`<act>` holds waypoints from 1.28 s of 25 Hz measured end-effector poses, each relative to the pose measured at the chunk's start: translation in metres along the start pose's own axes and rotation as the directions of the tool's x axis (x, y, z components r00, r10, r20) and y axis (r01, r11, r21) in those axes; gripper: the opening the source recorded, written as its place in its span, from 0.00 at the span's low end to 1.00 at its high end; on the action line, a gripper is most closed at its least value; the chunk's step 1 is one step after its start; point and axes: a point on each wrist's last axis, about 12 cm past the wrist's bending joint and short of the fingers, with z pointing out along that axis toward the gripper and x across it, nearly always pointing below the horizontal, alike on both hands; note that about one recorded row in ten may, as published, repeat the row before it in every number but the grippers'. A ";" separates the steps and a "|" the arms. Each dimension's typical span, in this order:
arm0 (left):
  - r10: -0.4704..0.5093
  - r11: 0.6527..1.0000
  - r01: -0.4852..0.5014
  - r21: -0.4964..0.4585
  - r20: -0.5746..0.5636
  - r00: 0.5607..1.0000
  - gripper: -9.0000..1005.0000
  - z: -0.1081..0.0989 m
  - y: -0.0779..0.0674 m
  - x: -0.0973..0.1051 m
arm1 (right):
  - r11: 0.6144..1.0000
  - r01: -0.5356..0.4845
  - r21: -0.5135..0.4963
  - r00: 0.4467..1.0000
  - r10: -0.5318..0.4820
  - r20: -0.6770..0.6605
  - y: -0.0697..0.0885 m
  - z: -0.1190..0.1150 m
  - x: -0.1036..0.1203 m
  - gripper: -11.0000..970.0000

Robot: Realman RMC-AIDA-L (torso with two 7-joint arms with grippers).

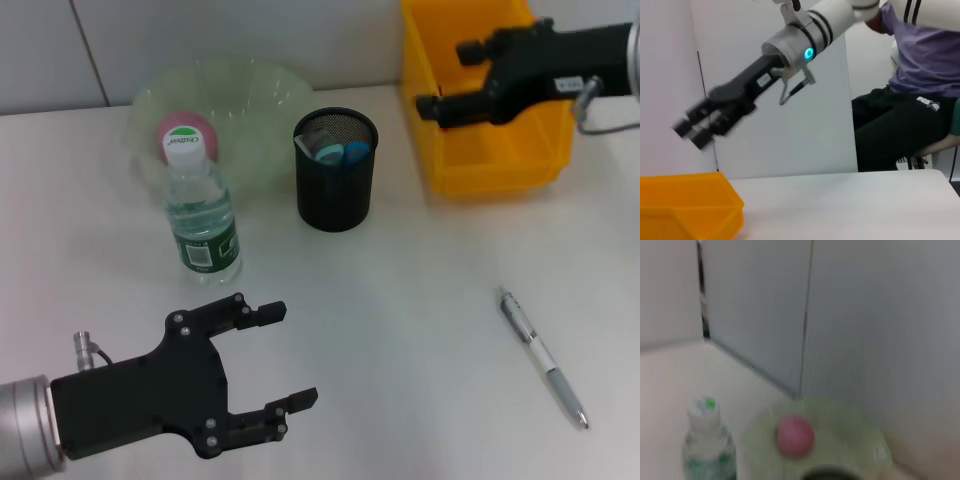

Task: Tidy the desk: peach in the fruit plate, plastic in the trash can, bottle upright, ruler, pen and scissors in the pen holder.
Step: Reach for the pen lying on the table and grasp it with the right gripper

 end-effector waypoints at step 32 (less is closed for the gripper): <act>0.043 0.999 -0.043 0.023 -0.006 0.999 0.78 0.002 0.002 0.000 | 0.857 -0.444 0.262 0.665 0.510 -0.545 -0.002 -0.041 0.083 0.82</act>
